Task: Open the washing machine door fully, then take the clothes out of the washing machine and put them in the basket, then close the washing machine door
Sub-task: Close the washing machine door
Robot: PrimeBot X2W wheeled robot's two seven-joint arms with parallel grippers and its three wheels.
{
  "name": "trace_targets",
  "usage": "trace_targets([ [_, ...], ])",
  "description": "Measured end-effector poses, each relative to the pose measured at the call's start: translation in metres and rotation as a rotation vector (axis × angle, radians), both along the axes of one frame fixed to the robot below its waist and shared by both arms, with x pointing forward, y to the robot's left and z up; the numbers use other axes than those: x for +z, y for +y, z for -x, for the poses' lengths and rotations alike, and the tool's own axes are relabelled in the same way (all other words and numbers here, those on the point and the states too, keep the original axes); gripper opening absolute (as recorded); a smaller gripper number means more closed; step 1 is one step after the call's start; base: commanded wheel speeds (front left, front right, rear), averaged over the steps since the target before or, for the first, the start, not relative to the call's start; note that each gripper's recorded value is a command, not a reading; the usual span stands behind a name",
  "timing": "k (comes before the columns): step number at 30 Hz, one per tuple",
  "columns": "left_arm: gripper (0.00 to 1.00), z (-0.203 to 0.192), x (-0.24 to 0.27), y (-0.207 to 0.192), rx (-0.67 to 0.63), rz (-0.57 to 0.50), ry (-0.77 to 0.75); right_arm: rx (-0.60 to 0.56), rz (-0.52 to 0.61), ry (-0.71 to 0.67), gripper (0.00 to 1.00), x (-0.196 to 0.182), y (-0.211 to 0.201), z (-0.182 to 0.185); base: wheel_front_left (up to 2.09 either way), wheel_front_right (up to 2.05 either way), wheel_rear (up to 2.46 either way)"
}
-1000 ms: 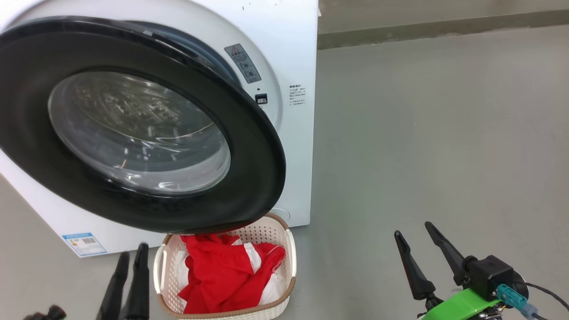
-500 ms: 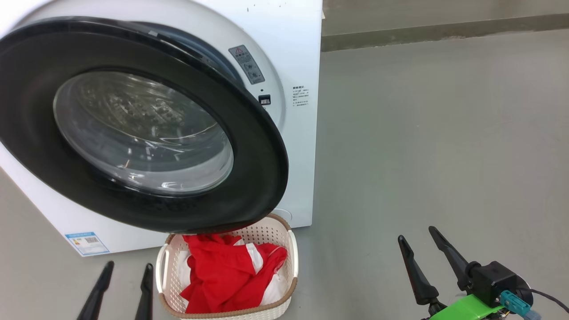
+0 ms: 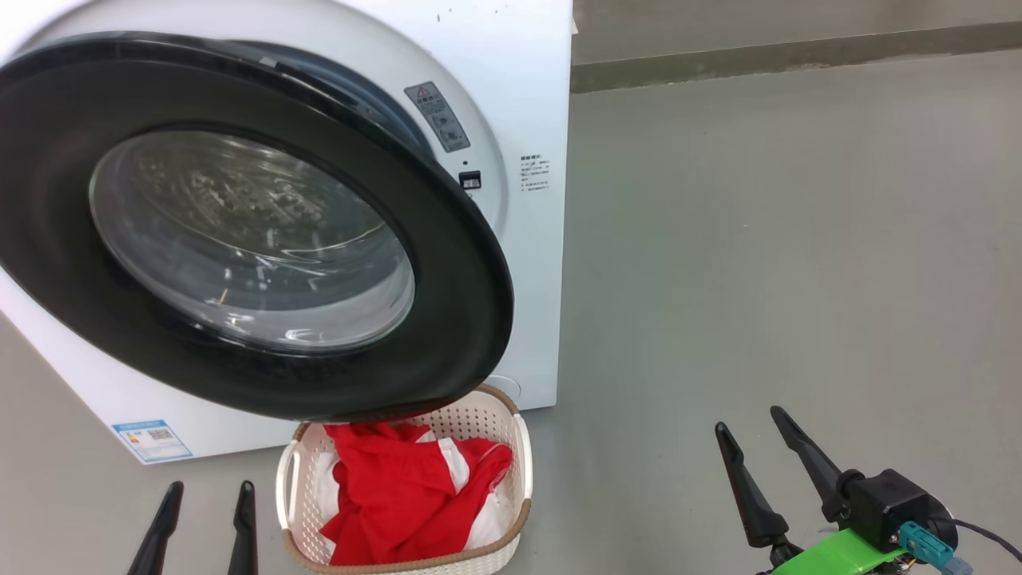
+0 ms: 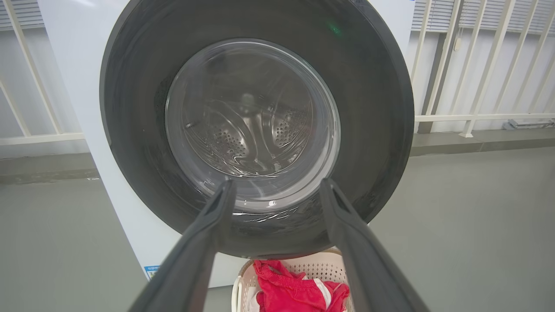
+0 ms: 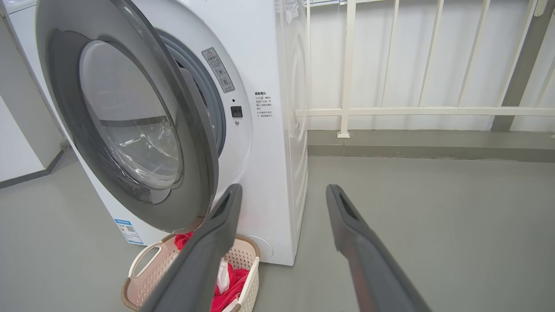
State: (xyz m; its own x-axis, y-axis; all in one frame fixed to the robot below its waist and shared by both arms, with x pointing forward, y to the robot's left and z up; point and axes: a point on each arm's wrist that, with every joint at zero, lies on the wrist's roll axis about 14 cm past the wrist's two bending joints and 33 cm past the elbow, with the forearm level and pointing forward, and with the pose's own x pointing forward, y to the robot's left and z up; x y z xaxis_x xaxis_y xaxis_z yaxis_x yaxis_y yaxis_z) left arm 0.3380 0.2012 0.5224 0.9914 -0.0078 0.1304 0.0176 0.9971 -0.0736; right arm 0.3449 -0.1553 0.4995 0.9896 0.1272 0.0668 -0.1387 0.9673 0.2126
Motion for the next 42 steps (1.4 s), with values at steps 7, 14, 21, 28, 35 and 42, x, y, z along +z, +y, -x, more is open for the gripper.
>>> trace_targets([
  [7,1.0,0.001,-0.002,-0.002,-0.004,0.005,0.005,0.009,0.001,0.005,1.0,-0.002,0.003,0.0,0.0,0.0,0.0],
  [14,1.0,0.002,-0.005,-0.003,0.001,0.006,0.014,0.021,0.003,0.015,1.0,-0.005,0.007,-0.001,0.0,0.0,0.0],
  [21,1.0,0.004,-0.008,-0.003,0.004,0.012,0.022,0.037,0.015,0.045,0.0,-0.014,0.012,-0.003,0.0,0.0,0.0],
  [28,1.0,0.008,-0.015,-0.002,0.011,0.018,0.043,0.1,0.04,0.077,0.0,-0.02,0.035,-0.031,0.0,0.0,0.0],
  [35,1.0,0.014,-0.02,0.004,0.034,0.023,0.059,0.214,0.078,0.09,0.0,-0.017,0.074,-0.062,0.0,0.0,0.0],
  [42,1.0,0.015,-0.023,0.009,0.05,0.027,0.07,0.355,0.083,0.057,0.0,0.003,0.125,-0.088,0.0,0.0,0.0],
])
